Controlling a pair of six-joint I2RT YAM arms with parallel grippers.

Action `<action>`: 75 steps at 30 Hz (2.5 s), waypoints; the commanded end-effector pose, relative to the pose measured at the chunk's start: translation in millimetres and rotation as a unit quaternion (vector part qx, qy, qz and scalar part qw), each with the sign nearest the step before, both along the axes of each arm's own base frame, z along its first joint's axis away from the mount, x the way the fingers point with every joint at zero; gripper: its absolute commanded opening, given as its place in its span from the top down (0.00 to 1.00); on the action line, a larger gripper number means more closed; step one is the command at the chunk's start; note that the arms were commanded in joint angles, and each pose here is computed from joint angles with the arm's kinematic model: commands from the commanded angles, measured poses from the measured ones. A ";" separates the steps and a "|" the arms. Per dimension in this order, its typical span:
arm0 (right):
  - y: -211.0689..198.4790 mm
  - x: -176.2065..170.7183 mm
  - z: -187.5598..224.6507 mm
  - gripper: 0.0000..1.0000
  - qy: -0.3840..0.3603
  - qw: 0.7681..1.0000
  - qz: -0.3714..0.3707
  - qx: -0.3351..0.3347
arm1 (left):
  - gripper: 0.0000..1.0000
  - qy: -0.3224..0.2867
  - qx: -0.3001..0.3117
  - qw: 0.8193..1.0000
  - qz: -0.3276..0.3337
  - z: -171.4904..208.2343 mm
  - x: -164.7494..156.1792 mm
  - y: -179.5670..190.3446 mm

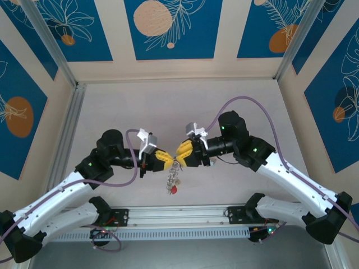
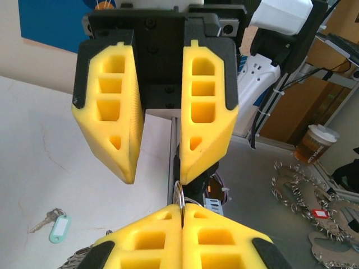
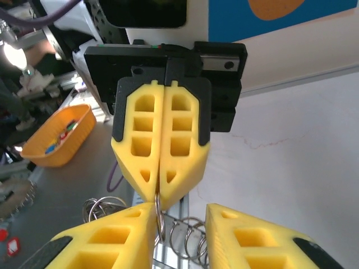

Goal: Put the keys on the keyring

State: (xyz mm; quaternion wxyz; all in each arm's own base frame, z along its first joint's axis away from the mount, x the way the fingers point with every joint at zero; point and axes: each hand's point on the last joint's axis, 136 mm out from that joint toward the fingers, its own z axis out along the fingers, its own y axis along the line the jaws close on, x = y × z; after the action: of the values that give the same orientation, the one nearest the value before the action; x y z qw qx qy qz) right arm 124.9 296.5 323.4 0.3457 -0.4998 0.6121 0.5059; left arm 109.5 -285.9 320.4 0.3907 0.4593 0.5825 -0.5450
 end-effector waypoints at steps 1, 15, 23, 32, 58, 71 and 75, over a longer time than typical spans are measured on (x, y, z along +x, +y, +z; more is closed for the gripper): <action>-9.6 -6.6 9.3 0.71 0.019 0.999 -0.001 0.028 | 1.00 -0.037 -0.055 0.998 -0.017 27.3 -10.3 1.8; -17.5 -23.1 11.0 0.72 0.011 0.998 0.018 0.062 | 1.00 -0.036 -0.138 0.989 -0.045 49.5 -18.3 2.8; -6.3 -26.4 18.5 0.75 -0.004 0.996 0.041 0.082 | 1.00 -0.030 -0.142 0.988 -0.049 49.6 -18.0 1.5; 0.6 -29.0 24.5 0.76 -0.015 0.994 0.047 0.093 | 1.00 -0.027 -0.141 0.988 -0.052 48.1 -16.4 -1.1; -5.9 -8.8 19.1 1.00 -0.057 0.998 -0.028 0.021 | 0.89 -0.045 -0.025 0.998 0.039 13.6 6.8 2.2; -1.0 -2.7 -7.7 1.00 -0.111 0.987 -0.060 -0.104 | 0.65 -0.094 0.033 0.995 0.020 31.2 -7.2 9.1; -2.4 -13.8 0.3 1.00 -0.117 0.988 -0.036 -0.091 | 0.65 -0.094 0.046 0.995 0.000 30.9 -9.4 5.5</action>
State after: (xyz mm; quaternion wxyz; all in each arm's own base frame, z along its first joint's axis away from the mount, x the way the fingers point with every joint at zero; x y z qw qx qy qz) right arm 118.3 297.9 301.0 0.3620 -0.5471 0.6564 0.3726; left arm 110.2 -279.2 348.4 0.4367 0.4985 0.5816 -0.4717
